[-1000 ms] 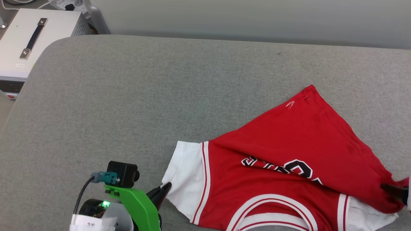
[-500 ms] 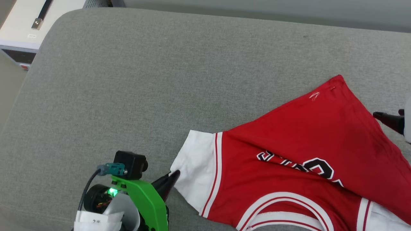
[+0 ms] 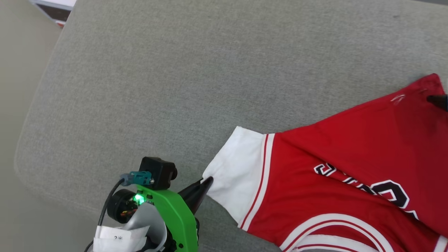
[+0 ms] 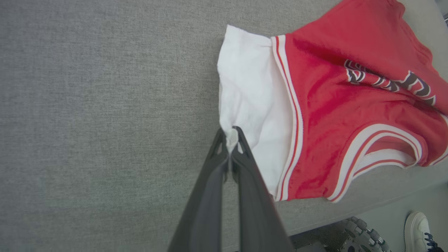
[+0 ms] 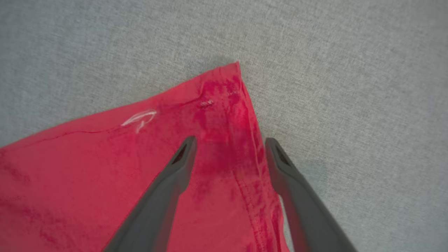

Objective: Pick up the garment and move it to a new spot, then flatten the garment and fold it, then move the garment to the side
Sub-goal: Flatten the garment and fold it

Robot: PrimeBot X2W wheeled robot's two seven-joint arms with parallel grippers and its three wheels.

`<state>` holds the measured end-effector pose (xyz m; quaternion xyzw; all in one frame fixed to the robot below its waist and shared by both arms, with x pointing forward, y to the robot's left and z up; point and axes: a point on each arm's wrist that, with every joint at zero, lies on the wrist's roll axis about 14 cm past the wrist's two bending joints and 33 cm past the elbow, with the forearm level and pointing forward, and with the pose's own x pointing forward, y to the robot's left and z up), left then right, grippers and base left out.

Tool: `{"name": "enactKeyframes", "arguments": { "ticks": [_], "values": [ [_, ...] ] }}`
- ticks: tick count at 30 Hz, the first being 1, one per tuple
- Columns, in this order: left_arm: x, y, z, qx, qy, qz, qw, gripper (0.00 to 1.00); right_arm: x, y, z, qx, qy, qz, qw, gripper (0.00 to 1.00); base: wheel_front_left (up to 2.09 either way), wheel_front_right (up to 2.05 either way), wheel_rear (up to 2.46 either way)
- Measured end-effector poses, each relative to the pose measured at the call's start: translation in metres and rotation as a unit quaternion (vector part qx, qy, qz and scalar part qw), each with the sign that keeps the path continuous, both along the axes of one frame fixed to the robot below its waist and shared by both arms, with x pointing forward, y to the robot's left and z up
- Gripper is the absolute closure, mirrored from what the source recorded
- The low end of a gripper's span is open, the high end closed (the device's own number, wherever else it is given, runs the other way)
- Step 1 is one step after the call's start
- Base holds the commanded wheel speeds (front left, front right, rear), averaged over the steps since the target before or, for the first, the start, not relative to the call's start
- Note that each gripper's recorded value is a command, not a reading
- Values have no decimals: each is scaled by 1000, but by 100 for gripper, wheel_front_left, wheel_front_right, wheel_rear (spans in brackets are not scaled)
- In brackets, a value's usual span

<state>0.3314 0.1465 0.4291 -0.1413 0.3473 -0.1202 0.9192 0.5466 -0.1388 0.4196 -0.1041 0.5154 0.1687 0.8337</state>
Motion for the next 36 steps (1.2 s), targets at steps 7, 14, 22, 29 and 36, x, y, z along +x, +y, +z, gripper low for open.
{"name": "enactKeyframes", "arguments": {
  "ticks": [7,14,22,29,36],
  "values": [
    [0,7,-8,5,12,14,1000,100,8,15,-33,-14,30,20,999,0,0,0,0],
    [-4,10,-14,6,22,24,999,100,6,20,-51,-32,55,41,997,14,0,0,0],
    [-4,16,-11,9,15,34,999,100,8,33,-44,-4,30,51,998,100,0,0,0],
    [2,26,3,15,-20,46,999,100,16,36,-15,37,-46,42,997,100,0,0,0],
    [11,36,29,23,-72,56,996,100,21,25,36,82,-148,20,985,100,0,0,0]
  ]
}}
